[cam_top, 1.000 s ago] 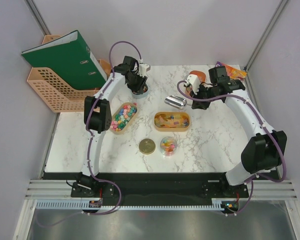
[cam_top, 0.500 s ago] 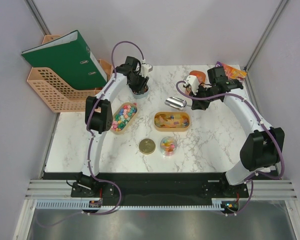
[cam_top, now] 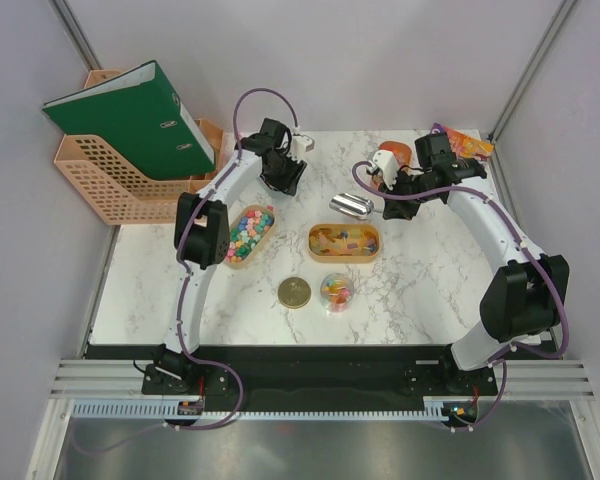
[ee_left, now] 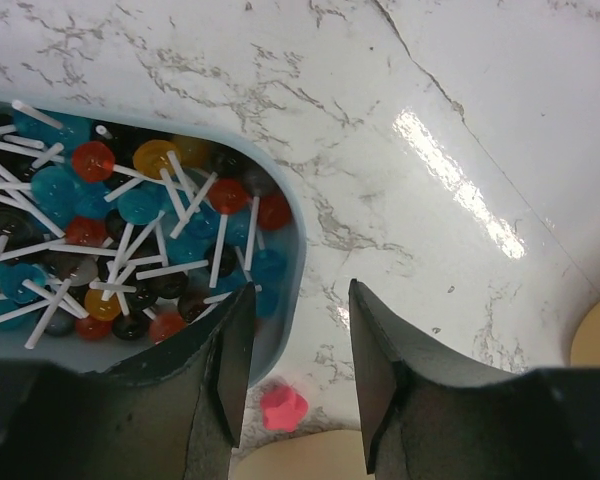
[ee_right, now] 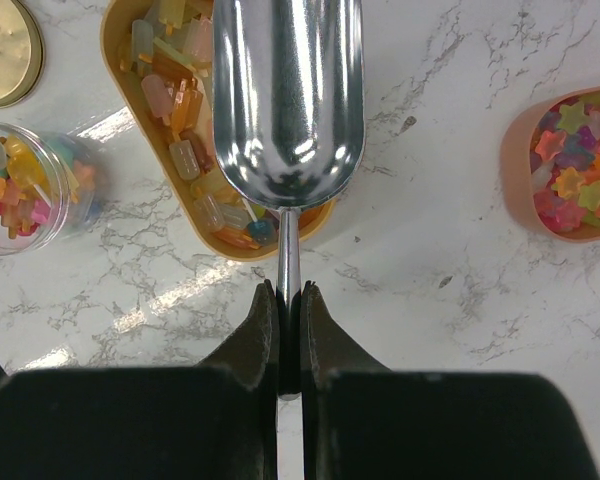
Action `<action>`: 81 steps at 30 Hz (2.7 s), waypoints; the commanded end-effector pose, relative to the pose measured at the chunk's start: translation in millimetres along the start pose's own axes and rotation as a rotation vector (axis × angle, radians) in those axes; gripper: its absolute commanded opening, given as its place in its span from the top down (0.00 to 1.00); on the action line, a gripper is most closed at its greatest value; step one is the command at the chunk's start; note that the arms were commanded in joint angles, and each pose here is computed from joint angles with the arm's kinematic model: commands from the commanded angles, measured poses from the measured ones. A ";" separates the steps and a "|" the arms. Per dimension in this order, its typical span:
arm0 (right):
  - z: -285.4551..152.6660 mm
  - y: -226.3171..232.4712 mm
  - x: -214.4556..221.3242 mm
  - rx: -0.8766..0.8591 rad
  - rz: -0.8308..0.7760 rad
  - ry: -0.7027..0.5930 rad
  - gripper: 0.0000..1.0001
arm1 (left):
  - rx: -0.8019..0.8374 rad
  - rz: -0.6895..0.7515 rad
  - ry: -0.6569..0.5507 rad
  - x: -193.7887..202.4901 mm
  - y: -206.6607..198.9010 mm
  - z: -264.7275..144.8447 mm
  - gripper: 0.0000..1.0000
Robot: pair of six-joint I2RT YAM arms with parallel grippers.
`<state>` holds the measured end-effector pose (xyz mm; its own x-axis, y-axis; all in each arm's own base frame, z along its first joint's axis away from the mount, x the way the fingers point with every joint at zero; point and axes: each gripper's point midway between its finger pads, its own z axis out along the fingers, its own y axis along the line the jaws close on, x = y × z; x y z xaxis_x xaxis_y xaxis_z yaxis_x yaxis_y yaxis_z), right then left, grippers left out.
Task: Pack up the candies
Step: Move the storage box to the center of the board, then scoop the fake candies from the storage box.
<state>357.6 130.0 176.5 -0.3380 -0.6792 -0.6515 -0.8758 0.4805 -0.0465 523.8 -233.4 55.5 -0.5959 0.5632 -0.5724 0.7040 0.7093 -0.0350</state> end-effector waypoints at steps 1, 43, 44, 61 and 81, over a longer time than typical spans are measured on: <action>-2.5 -5.1 -12.3 0.011 -0.008 -0.043 1.00 | -0.019 0.020 0.004 -1.5 0.8 -6.9 0.50; -55.1 -90.7 65.4 0.249 0.073 0.140 1.00 | 0.313 0.284 -0.138 -67.1 -216.6 -22.4 0.55; -58.4 -90.4 62.9 0.246 0.075 0.138 1.00 | 0.299 0.291 -0.167 -77.7 -214.6 -31.5 0.54; -50.0 -29.8 -4.8 0.191 0.008 0.211 1.00 | -0.225 0.181 -0.259 -93.5 25.9 -44.1 0.98; -7.4 5.4 -6.8 0.056 0.067 0.438 1.00 | -0.096 0.100 -0.121 -40.6 16.9 15.7 0.98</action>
<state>363.1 135.8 191.6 -0.4941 -0.8086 -0.3193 -0.8337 0.5449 -0.0897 574.0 -237.3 46.7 -0.4976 0.5926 -0.6334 0.6836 0.7174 0.1342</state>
